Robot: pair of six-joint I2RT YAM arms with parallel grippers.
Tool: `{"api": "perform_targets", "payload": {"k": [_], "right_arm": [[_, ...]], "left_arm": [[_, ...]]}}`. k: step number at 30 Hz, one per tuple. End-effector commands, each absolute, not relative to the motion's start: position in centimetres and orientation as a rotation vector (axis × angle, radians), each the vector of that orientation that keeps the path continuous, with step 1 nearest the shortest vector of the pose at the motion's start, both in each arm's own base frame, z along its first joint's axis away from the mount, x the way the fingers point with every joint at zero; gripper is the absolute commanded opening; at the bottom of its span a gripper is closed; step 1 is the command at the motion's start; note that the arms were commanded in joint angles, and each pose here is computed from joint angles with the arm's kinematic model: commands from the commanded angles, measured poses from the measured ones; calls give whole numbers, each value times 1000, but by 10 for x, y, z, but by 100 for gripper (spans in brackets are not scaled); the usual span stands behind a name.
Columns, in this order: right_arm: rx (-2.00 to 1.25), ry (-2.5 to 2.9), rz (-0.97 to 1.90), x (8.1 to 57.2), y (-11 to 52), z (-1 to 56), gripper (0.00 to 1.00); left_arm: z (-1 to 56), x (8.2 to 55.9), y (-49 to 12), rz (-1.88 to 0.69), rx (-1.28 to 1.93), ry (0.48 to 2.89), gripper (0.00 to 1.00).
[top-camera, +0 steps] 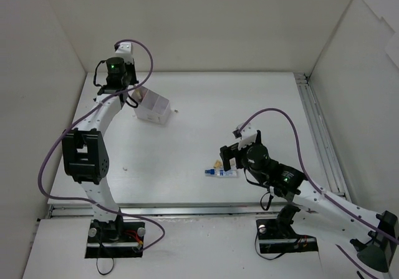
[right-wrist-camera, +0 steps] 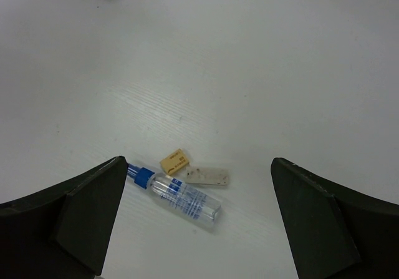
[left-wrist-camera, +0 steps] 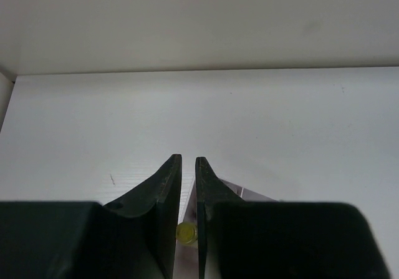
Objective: Sort the stationery into containers
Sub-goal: Place the pen in the storage box, then pick up the stationery from the center of the board.
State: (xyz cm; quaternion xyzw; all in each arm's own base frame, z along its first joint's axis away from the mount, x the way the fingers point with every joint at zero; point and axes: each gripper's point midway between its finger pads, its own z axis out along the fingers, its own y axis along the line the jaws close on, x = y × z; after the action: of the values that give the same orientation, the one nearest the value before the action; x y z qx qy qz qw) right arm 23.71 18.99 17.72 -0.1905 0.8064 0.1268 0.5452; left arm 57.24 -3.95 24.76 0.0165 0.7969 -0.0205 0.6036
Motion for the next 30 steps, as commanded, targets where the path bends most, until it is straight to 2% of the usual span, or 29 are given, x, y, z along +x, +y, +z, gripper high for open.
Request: {"api": "perform_targets", "payload": {"k": [1,4,5,6,7,11,12,14,15,17,20,21,24,30], "right_arm": [[-398,1909,284,241,185,179,98],[-432,1917,294,238,187,175,98],[-453,1921,298,236,188,173,98],[-497,1929,297,234,190,170,98],[-543,1941,330,229,195,166,98],[-613,2014,343,220,200,150,98],[-641,2022,382,215,206,148,98],[-682,2055,417,209,212,140,98],[-710,2068,452,204,217,138,98],[-727,2119,460,201,219,127,98],[-743,2202,473,194,223,108,98],[-742,2222,471,194,224,105,98],[-751,2284,473,193,229,94,98],[-742,2374,381,200,229,78,98]], "left_arm": [[302,586,-37,-32,61,1694,0],[292,590,-36,-29,52,1719,1],[290,590,-36,-27,51,1724,7],[289,590,-35,-22,50,1730,23],[289,591,-33,-13,44,1733,30],[287,590,-30,4,29,1748,38],[289,587,-29,3,28,1750,45],[292,583,-30,-9,19,1750,46],[298,576,-30,-15,15,1744,51],[305,569,-33,-39,10,1735,68],[326,546,-41,-120,-7,1695,83],[334,538,-45,-155,-20,1679,99],[360,494,-56,-248,-43,1622,100],[361,420,-81,-361,-30,1641,100]]}}
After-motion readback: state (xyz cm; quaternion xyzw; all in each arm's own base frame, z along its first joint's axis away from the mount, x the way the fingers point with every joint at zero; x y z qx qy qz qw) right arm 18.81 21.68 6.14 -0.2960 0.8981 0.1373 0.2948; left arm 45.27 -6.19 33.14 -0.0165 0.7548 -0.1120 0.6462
